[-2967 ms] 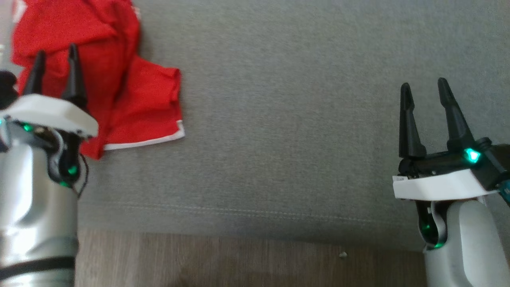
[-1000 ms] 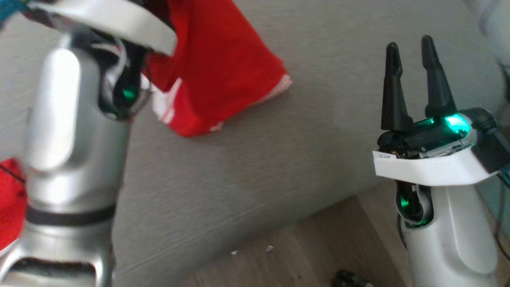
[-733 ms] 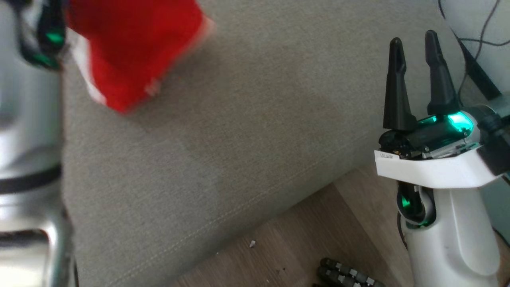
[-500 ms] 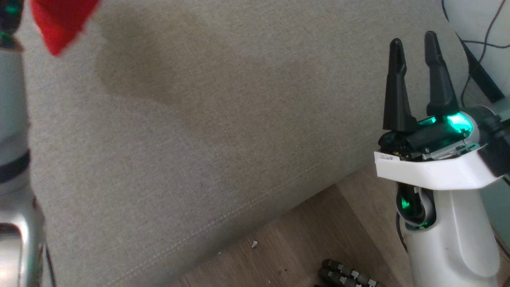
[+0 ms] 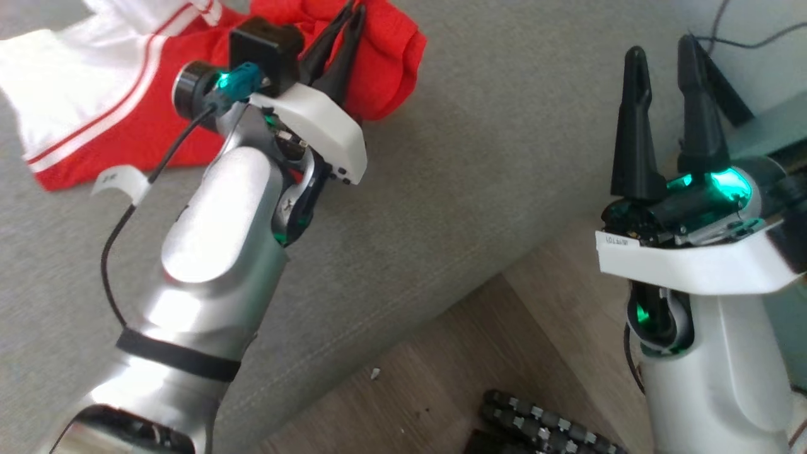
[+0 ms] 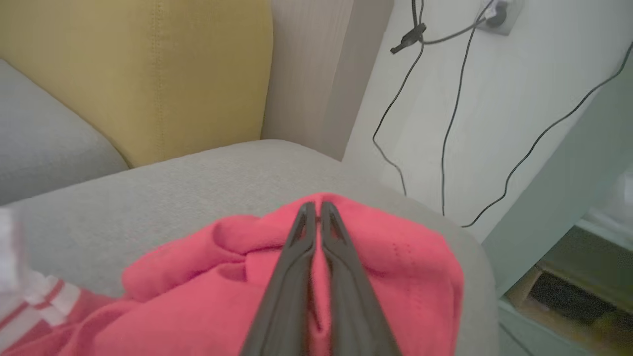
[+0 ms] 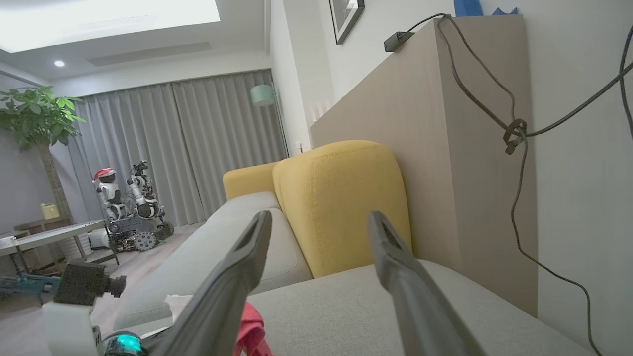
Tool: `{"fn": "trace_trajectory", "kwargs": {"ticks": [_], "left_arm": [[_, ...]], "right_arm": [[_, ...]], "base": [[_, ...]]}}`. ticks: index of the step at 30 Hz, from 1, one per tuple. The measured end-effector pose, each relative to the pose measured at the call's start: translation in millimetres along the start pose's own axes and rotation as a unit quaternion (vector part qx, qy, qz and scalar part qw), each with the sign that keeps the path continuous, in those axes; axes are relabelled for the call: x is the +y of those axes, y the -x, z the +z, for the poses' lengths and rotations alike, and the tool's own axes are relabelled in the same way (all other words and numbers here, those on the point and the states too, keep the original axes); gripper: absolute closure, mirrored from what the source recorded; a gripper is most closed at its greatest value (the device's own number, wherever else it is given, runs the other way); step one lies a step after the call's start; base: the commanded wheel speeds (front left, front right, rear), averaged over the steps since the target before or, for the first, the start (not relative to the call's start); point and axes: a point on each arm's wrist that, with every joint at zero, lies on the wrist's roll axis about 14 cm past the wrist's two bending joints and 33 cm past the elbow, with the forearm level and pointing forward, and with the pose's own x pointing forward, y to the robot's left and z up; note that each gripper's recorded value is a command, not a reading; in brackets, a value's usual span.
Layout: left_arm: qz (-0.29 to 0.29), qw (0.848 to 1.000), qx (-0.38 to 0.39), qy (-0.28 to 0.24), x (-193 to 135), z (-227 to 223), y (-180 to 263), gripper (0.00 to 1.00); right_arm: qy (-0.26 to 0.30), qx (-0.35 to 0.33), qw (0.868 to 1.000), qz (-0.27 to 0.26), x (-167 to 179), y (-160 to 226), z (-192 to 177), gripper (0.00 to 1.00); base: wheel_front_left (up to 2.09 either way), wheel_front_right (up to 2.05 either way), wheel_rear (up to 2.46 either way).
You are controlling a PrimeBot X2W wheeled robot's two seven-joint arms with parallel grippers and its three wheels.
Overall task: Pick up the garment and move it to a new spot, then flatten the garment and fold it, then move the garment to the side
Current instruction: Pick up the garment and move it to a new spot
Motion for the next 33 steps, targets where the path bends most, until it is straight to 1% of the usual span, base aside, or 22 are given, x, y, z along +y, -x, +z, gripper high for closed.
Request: {"fn": "trace_trajectory", "kwargs": {"ticks": [3, 4, 5, 6, 7, 11, 16, 19, 22, 26, 29, 33], "left_arm": [[-0.013, 0.998, -0.02, 0.052, -17.3, 0.2, -12.5, 1.0], [-0.014, 0.998, -0.029, 0.056, -19.8, 4.1, -16.4, 1.0], [-0.012, 0.998, -0.037, 0.055, -20.4, 9.2, -20.3, 0.68], [-0.01, 0.998, -0.044, 0.053, -19.6, 14.6, -23.9, 0.07], [-0.01, 0.998, -0.047, 0.048, -19.1, 18.8, -26.7, 0.0], [-0.024, 0.998, -0.047, 0.035, -26.0, 27.1, -30.1, 0.0], [-0.004, 0.999, -0.037, 0.038, -13.2, 21.7, -20.8, 0.0], [0.022, 0.998, -0.043, 0.034, 3.0, 28.6, -12.0, 0.0], [0.063, 0.995, -0.065, 0.034, 29.7, 46.1, 3.6, 0.0], [0.126, 0.986, -0.109, 0.014, 71.5, 71.6, 47.6, 0.0], [0.178, 0.978, -0.107, -0.001, 97.4, 63.8, 96.3, 0.0], [0.246, 0.964, -0.102, 0.017, 113.5, 47.9, 163.9, 0.0]], "right_arm": [[0.009, -0.001, 1.0, -0.005, -4.5, -0.5, 3.1, 0.0], [0.01, 0.0, 1.0, -0.005, -5.0, 0.0, 2.5, 0.0], [0.01, 0.002, 1.0, -0.006, -5.4, 0.3, 1.8, 0.0], [0.006, 0.002, 1.0, -0.006, -4.6, 0.5, 1.1, 0.0], [0.002, 0.003, 1.0, -0.004, -3.2, 0.5, 0.7, 0.0], [-0.005, 0.003, 1.0, 0.001, 0.7, -1.2, -1.1, 0.0], [-0.011, 0.001, 1.0, 0.008, 4.8, -6.1, -3.4, 0.0], [-0.009, 0.0, 1.0, 0.019, 11.5, -11.1, -6.1, 0.0], [-0.002, 0.003, 1.0, 0.031, 18.8, -16.1, -11.3, 0.0], [0.011, 0.015, 0.998, 0.058, 36.0, -21.0, -24.0, 0.0], [0.019, 0.032, 0.996, 0.08, 50.9, -21.0, -37.8, 0.0], [0.027, 0.063, 0.992, 0.105, 68.7, -11.1, -60.0, 0.0]], "base": [[0.0, 0.0, 0.0], [0.0, 0.0, 0.0], [0.0, 0.0, 0.0], [0.0, 0.0, 0.0], [0.0, 0.0, 0.0], [0.0, 0.0, 0.0], [0.0, 0.0, 0.0], [0.0, 0.0, 0.0], [0.0, 0.0, 0.0], [0.0, 0.0, 0.0], [0.0, 0.0, 0.0], [0.0, 0.0, 0.0]]}}
